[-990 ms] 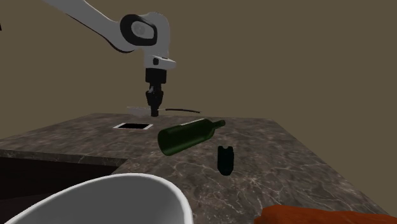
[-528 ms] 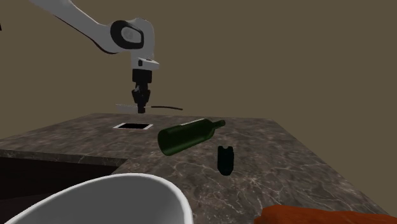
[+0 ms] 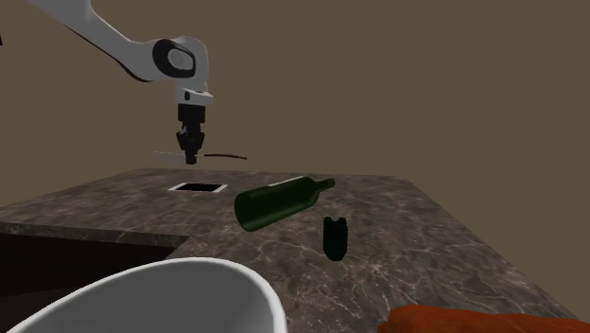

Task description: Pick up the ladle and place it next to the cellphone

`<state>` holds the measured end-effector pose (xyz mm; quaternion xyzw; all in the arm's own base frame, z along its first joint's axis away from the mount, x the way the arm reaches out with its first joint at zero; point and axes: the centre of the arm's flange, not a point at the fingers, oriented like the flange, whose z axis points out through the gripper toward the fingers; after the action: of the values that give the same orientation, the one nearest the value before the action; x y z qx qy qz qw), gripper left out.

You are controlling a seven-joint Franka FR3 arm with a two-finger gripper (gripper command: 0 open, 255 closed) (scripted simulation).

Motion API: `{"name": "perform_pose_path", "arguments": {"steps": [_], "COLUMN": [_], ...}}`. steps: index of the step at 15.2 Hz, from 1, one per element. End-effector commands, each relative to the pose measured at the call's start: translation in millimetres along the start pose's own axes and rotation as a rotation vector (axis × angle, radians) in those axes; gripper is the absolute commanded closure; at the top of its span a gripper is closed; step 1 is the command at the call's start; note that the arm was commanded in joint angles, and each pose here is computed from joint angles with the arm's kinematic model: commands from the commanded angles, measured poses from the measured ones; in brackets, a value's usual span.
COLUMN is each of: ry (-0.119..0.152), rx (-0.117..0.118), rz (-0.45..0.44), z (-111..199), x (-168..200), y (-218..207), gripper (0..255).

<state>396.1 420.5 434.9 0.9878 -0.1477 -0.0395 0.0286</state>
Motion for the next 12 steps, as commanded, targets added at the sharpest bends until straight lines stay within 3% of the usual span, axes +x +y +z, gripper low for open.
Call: {"name": "perform_pose_path", "arguments": {"steps": [1, 12], "ry": [0.000, 0.000], "rx": [0.000, 0.000], "rz": [0.002, 0.002], "z": [-1.4, 0.4], "x": [-19.6, -135.8], "y": [-17.9, -105.0], "gripper": [255, 255]}}
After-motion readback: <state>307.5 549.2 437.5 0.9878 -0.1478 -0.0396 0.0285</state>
